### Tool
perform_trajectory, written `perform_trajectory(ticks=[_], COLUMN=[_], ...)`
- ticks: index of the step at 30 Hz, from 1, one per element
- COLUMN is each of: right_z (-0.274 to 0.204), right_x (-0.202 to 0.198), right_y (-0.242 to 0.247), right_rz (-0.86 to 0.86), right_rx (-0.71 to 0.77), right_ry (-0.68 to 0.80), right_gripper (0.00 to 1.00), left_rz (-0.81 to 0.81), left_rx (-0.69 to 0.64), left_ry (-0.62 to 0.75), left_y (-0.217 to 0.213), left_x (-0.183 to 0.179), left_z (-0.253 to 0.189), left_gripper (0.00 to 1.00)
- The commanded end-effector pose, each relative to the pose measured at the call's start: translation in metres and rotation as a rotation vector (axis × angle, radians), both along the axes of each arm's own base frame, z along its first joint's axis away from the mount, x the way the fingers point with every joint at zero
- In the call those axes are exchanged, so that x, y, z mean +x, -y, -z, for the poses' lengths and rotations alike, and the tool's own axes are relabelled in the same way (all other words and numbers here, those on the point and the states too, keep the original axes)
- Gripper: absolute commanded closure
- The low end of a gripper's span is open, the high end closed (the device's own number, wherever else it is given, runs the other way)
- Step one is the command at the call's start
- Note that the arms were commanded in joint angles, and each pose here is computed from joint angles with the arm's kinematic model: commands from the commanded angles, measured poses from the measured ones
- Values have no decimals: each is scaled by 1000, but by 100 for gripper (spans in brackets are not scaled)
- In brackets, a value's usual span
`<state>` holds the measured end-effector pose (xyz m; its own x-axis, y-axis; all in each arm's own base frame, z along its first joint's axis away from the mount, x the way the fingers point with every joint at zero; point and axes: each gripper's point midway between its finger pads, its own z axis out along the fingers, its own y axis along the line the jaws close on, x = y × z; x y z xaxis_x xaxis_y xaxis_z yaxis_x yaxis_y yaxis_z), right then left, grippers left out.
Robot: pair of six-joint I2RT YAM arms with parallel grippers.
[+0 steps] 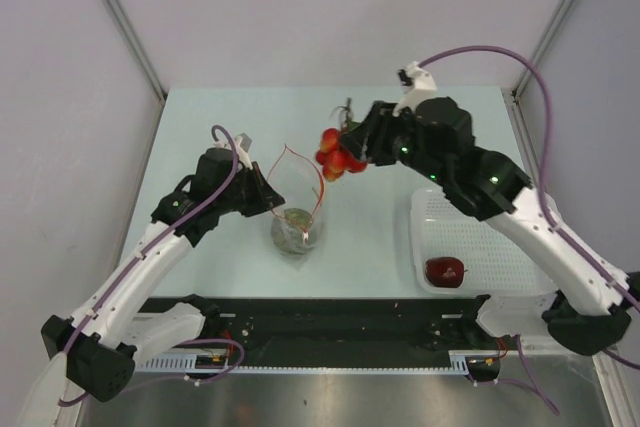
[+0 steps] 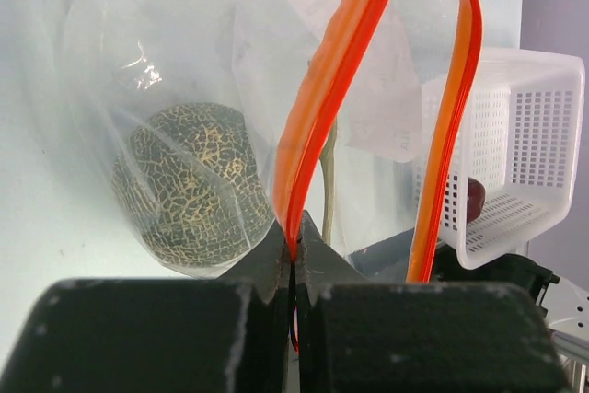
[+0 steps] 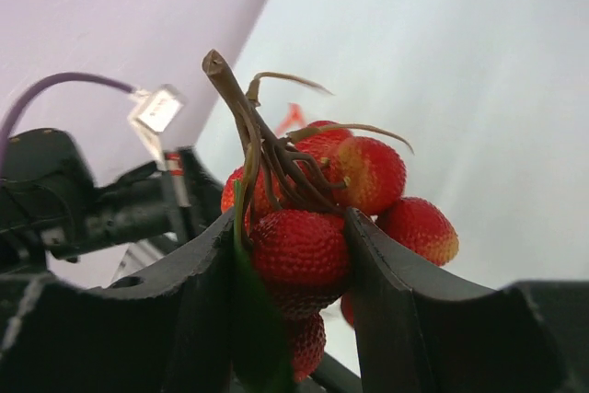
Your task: Open the zip-top bag and remove the fake food
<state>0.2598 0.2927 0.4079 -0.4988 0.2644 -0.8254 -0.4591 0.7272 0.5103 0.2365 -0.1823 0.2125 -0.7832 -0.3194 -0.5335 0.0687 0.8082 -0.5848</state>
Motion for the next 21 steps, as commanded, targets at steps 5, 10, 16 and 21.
perform_trajectory(ticks=[5, 10, 16, 21], right_z=[22, 57, 111, 155], right_x=[-17, -30, -38, -41], right_y=[149, 217, 267, 311], right_rz=[355, 568, 742, 904], right_rx=[-126, -238, -387, -470], right_ry=[-50, -151, -327, -518], right_gripper=[100, 100, 100, 100], left_rz=[27, 51, 70, 82], left_rx=[3, 2, 10, 15], left_ry=[52, 32, 26, 41], left_y=[5, 10, 16, 19], left_x=[10, 12, 19, 24], left_z=[-16, -11, -13, -18], left_gripper=[100, 100, 100, 100])
